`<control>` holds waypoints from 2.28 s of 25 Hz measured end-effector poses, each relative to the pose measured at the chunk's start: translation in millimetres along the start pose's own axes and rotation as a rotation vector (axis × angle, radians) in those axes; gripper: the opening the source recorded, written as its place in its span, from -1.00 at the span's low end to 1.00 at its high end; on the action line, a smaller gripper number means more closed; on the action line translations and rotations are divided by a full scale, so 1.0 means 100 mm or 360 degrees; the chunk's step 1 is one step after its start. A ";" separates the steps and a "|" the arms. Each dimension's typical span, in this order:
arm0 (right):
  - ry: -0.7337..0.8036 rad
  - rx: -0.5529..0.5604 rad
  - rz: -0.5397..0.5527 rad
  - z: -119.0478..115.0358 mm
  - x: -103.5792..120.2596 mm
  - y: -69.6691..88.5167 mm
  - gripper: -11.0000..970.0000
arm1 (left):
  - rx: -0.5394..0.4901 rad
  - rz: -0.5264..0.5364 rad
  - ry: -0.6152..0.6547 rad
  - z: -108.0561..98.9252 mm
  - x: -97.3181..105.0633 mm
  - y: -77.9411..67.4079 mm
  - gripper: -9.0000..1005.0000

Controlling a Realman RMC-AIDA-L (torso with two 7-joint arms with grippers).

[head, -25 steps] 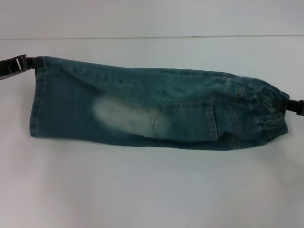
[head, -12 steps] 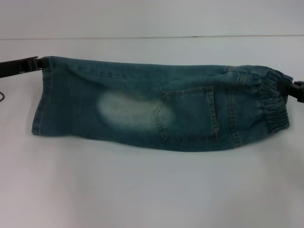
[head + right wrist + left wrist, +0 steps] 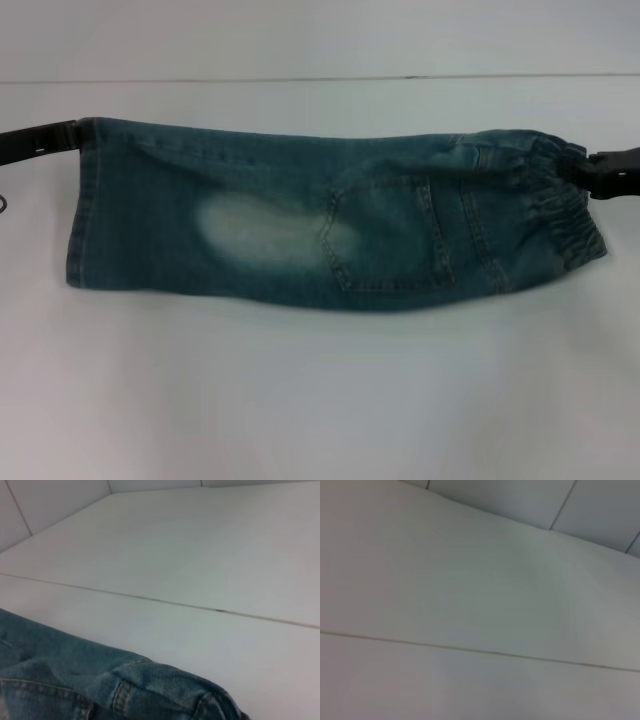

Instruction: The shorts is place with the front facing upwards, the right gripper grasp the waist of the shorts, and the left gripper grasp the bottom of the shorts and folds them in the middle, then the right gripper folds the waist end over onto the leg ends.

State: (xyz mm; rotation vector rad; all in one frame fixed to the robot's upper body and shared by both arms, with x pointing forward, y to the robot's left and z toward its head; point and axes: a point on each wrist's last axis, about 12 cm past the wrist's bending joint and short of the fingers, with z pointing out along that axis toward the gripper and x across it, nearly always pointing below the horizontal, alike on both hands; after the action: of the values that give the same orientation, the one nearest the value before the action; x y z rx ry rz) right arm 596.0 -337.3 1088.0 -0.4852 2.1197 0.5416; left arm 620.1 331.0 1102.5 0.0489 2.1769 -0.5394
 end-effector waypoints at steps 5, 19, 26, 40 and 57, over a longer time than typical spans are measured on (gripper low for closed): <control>0.0003 0.0037 -0.0028 0.04 -0.05 -0.02 -0.88 | -0.0037 0.0000 -0.0012 0.01 0.02 0.02 -0.92; 0.0008 0.0071 -0.0004 0.09 -0.05 0.00 -0.82 | -0.0092 0.0069 -0.0031 0.12 0.10 -0.01 -0.89; 0.0006 0.0084 0.0050 0.09 -0.04 -0.02 -0.49 | -0.0122 0.0052 -0.0079 0.12 0.14 -0.02 -0.66; -0.0032 -0.0112 0.0238 -0.37 -0.19 -0.06 0.63 | 0.0440 0.0253 -0.0227 -0.27 0.35 -0.18 0.21; 0.0651 -0.0059 0.0390 -0.57 -0.72 0.01 0.86 | 0.0939 0.0523 0.0139 -0.35 0.66 -0.54 0.89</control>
State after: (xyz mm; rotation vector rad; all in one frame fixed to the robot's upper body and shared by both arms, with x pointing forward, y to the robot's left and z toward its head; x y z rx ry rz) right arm 596.8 -356.9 1177.5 -0.3814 2.5859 0.6647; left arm 540.8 285.5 1089.5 0.7438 1.9644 -0.9765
